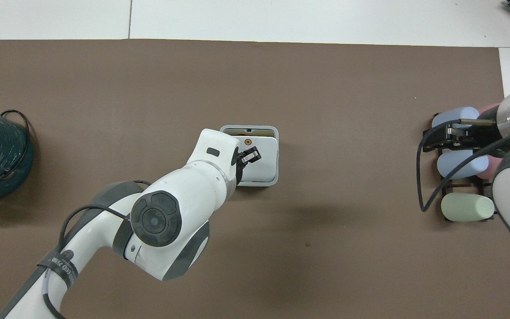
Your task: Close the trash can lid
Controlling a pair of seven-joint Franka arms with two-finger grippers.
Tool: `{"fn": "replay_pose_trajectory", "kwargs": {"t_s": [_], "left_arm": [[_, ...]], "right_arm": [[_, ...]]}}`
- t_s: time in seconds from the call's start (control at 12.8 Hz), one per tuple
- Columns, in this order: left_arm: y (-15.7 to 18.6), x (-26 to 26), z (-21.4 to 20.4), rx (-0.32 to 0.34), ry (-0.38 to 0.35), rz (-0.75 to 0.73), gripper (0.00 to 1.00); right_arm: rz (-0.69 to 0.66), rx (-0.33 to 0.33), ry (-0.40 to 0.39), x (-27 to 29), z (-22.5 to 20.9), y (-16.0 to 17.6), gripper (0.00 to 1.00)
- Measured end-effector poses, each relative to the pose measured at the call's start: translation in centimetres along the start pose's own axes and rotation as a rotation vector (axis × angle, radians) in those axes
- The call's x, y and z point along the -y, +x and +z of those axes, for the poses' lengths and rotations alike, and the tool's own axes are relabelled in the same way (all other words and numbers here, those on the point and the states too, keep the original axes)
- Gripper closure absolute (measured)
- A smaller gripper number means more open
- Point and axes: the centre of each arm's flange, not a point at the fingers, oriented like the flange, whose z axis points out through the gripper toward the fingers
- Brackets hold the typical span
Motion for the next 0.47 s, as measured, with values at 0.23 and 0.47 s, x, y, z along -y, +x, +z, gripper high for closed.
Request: {"fn": "replay_pose_trajectory", "kwargs": {"t_s": [0.23, 0.47], "left_arm": [[0.8, 0.3, 1.1, -0.004, 0.003, -0.013, 0.92], [1.0, 0.6, 3.5, -0.002, 0.006, -0.019, 0.92]], "right_arm": [[0.000, 0.000, 0.000, 0.0, 0.0, 0.0, 0.00], [0.000, 0.000, 0.000, 0.0, 0.0, 0.0, 0.00]]}}
